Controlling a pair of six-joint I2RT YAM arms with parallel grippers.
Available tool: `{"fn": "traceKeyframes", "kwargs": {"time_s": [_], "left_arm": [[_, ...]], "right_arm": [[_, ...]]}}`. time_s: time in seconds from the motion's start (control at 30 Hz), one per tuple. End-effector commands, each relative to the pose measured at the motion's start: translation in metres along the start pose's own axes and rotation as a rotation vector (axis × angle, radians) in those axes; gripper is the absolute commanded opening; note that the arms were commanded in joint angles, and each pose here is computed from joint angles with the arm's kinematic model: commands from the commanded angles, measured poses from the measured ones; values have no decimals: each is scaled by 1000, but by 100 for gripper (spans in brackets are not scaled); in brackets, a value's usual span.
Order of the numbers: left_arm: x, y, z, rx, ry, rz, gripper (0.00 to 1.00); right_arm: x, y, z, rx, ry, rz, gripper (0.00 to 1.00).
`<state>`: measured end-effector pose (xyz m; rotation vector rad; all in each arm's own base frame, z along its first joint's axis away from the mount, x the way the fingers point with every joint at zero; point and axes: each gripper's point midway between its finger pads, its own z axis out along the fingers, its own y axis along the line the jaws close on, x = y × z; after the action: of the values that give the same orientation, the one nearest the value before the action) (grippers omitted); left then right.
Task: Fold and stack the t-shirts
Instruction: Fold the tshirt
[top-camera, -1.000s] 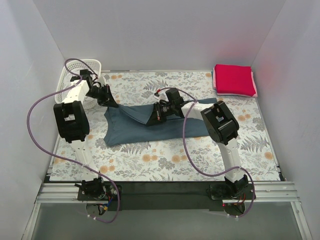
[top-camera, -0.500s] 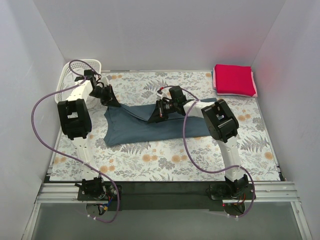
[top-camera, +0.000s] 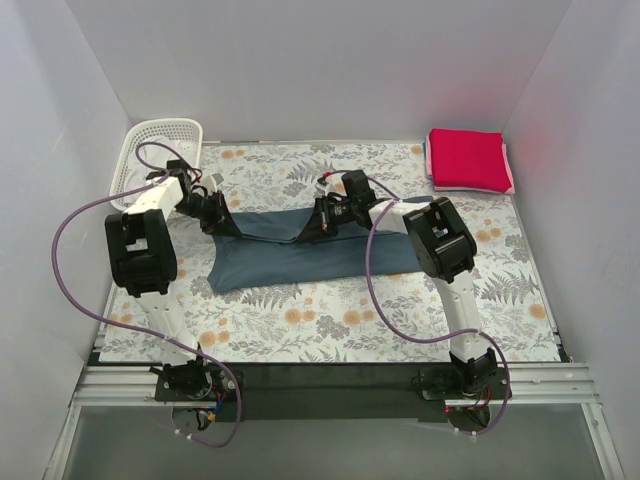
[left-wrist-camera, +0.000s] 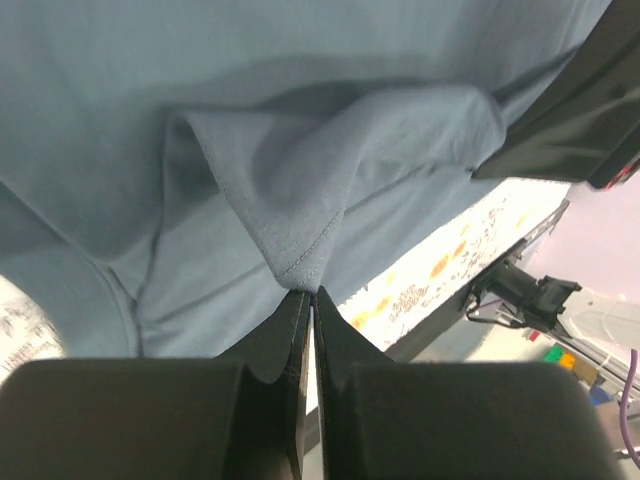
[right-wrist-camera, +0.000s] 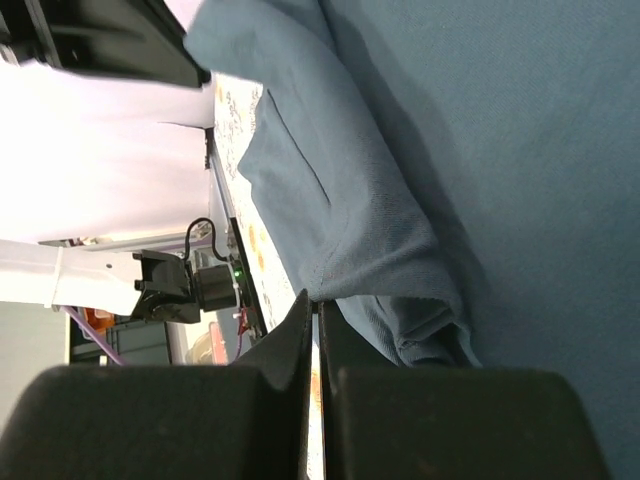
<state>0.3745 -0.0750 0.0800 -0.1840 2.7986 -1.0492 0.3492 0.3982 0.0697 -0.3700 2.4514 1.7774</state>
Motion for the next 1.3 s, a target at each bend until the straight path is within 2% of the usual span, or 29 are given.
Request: {"fn": "traceKeyframes", "kwargs": {"time_s": [0.0,0.4,0.63,0.7,0.77,0.87,0.9,0.97,1.03,1.1,1.17,1.23,1.27], "left_arm": [[15,-10,-12,3,-13,7,0],[22,17,-22,-89,0,7,0],[37,26,-12,-83,46,-5,0],[42,27,-9,-80,54,-10,1],[42,26,-11,-79,51,8,10],[36,16,-22,-76,11,57,26],[33,12,-26,-72,-6,71,36],[26,0,-36,-62,-64,122,44],[21,-12,-42,-50,-111,184,46],[20,-18,-42,-70,-139,227,45],[23,-21,-29,-107,-128,272,41],[25,-23,-19,-128,-120,279,35],[29,-21,-14,-143,-107,271,31]], "right_arm": [[-9,16,-6,-53,-8,-46,1],[-1,13,-17,-59,4,-23,1],[25,6,-14,-54,48,-5,1],[29,5,-14,-50,53,2,30],[24,15,-16,-60,45,-33,49],[9,42,-28,-96,19,-112,58],[4,51,-32,-106,11,-136,61],[-5,68,-47,-121,-12,-191,65],[-16,74,-61,-108,-42,-243,63],[-22,76,-74,-43,-54,-326,58],[-20,59,-92,85,-51,-301,50],[-31,39,-109,243,-62,-439,47],[-22,24,-123,325,-22,-408,42]]}}
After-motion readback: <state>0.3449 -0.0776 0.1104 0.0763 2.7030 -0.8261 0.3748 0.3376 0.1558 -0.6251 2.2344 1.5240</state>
